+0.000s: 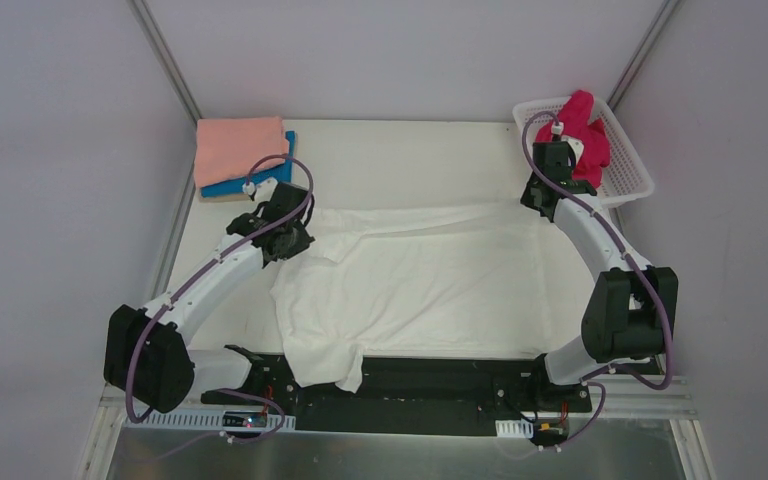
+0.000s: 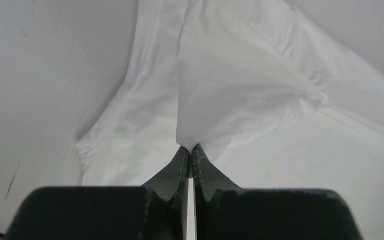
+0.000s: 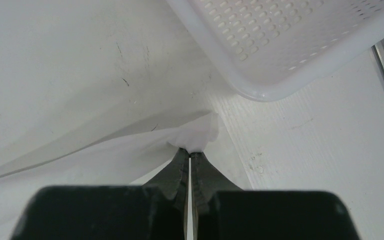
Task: Fold and stack the t-shirts
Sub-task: Fold the flattened tshirt in 1/3 of the way
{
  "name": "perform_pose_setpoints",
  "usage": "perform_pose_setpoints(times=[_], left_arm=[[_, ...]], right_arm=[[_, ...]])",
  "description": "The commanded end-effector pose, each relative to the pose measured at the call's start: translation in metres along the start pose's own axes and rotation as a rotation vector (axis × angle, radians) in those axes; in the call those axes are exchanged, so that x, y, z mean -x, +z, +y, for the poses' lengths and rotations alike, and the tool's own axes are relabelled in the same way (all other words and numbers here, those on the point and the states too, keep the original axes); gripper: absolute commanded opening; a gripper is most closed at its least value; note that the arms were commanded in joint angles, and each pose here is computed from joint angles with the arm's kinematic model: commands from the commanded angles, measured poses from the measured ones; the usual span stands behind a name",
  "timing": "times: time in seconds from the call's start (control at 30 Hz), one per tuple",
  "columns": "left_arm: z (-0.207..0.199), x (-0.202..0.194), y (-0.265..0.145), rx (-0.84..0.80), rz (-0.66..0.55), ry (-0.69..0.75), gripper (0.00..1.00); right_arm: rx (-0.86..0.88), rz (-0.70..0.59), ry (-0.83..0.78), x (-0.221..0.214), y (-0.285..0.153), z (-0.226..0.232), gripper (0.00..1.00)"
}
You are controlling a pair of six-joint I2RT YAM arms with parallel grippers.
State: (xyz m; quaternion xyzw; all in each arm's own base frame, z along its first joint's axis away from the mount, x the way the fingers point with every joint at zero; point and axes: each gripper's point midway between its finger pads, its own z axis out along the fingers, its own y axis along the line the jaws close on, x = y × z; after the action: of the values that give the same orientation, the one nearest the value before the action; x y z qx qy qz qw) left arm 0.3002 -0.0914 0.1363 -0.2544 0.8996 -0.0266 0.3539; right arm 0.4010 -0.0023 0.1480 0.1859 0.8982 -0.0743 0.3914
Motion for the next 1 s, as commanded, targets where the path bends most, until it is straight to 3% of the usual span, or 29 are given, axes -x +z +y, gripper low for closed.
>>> perform_pose_setpoints(times=[0.0, 0.1, 0.17, 0.2, 0.27, 0.37, 0.47, 0.53, 0.77, 0.97], left_arm=[[0.004, -0.040, -0.003, -0.015, 0.133, -0.012, 0.00], [0.020, -0.061, -0.003, 0.027, 0.194, -0.010, 0.01], [0.029, -0.073, -0.006, 0.035, 0.231, -0.004, 0.13], [0.033, -0.077, -0.009, 0.033, 0.241, 0.001, 0.26], [0.042, -0.082, -0.013, 0.037, 0.245, 0.013, 0.51], [0.040, -0.075, -0.023, -0.005, 0.220, 0.041, 0.69], [0.033, -0.056, -0.032, -0.047, 0.160, 0.073, 0.92], [0.027, -0.041, -0.032, -0.049, 0.115, 0.094, 0.99], [-0.033, 0.005, 0.002, -0.099, 0.040, 0.147, 0.99], [-0.072, 0.028, 0.070, -0.128, 0.111, 0.153, 0.99]], right_arm=[[-0.036, 0.024, -0.010, 0.001, -0.005, -0.009, 0.00], [-0.083, 0.087, 0.001, -0.015, -0.006, -0.016, 0.06], [-0.169, 0.132, 0.032, -0.030, -0.011, -0.030, 0.14], [-0.196, 0.147, 0.046, -0.036, -0.013, -0.035, 0.19], [-0.245, 0.172, 0.063, -0.047, -0.016, -0.044, 0.39], [-0.289, 0.147, 0.069, -0.046, -0.026, -0.049, 0.65], [-0.247, 0.098, 0.069, -0.038, -0.039, -0.040, 0.98], [-0.167, 0.084, 0.081, -0.036, -0.045, -0.027, 1.00], [0.307, 0.044, 0.165, -0.028, -0.058, 0.052, 0.99], [0.353, 0.086, 0.132, -0.025, -0.022, 0.081, 1.00]])
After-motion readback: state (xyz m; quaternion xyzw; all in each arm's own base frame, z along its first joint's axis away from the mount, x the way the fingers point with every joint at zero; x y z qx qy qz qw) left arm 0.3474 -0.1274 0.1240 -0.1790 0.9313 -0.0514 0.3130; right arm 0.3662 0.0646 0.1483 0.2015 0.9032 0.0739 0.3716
